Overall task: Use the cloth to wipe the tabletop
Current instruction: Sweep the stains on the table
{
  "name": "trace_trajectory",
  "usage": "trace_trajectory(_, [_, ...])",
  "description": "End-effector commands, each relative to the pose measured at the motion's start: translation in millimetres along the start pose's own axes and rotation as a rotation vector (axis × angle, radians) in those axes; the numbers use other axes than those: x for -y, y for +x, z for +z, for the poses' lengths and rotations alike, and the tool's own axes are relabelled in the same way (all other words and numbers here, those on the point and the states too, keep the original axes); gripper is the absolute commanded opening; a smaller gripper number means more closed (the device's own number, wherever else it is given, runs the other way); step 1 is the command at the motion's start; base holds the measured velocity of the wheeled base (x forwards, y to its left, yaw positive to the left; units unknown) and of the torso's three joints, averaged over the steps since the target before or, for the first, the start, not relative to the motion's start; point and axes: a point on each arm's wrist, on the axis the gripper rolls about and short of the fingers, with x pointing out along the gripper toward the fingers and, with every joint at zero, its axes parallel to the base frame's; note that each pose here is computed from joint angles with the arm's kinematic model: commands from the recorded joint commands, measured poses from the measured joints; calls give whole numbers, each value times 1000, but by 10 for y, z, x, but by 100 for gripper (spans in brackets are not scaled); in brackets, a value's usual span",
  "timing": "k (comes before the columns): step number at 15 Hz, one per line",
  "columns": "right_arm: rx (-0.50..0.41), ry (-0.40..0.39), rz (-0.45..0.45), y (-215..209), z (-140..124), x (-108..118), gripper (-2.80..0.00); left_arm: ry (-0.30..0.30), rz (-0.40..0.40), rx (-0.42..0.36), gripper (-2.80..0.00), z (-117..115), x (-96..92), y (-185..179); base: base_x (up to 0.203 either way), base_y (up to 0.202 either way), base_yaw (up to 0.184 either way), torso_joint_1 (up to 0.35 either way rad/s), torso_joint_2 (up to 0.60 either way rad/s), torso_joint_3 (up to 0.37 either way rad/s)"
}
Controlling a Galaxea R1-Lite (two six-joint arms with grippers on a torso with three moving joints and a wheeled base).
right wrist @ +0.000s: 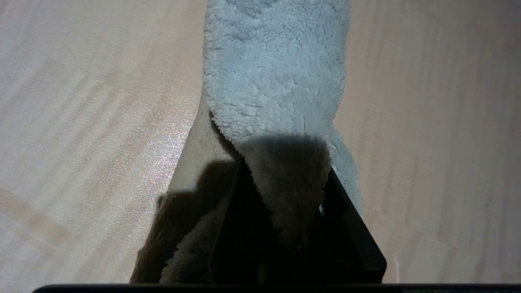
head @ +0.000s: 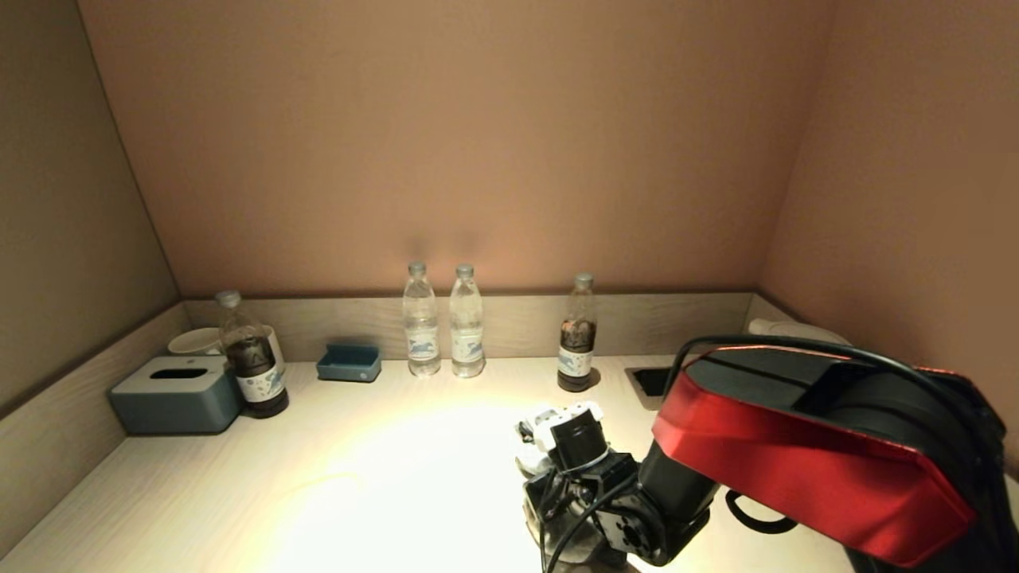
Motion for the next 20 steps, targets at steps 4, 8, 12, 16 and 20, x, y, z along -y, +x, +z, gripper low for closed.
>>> trace_trajectory(4, [-25, 101, -124, -106, -372, 596, -280, 0, 0, 0, -280, 0, 0, 0, 0, 0, 0, 0, 0, 0])
trace_trajectory(8, [-22, 174, -209, -268, -584, 970, -280, 0, 0, 0, -280, 0, 0, 0, 0, 0, 0, 0, 0, 0])
trace_trajectory(12, [-26, 268, -322, -429, -883, 1363, -280, 0, 0, 0, -280, 0, 0, 0, 0, 0, 0, 0, 0, 0])
trace_trajectory(16, [-27, 312, -386, -401, -998, 1600, -280, 0, 0, 0, -280, 0, 0, 0, 0, 0, 0, 0, 0, 0])
trace_trajectory(20, [4, 281, -399, -56, -956, 1669, -280, 0, 0, 0, -280, 0, 0, 0, 0, 0, 0, 0, 0, 0])
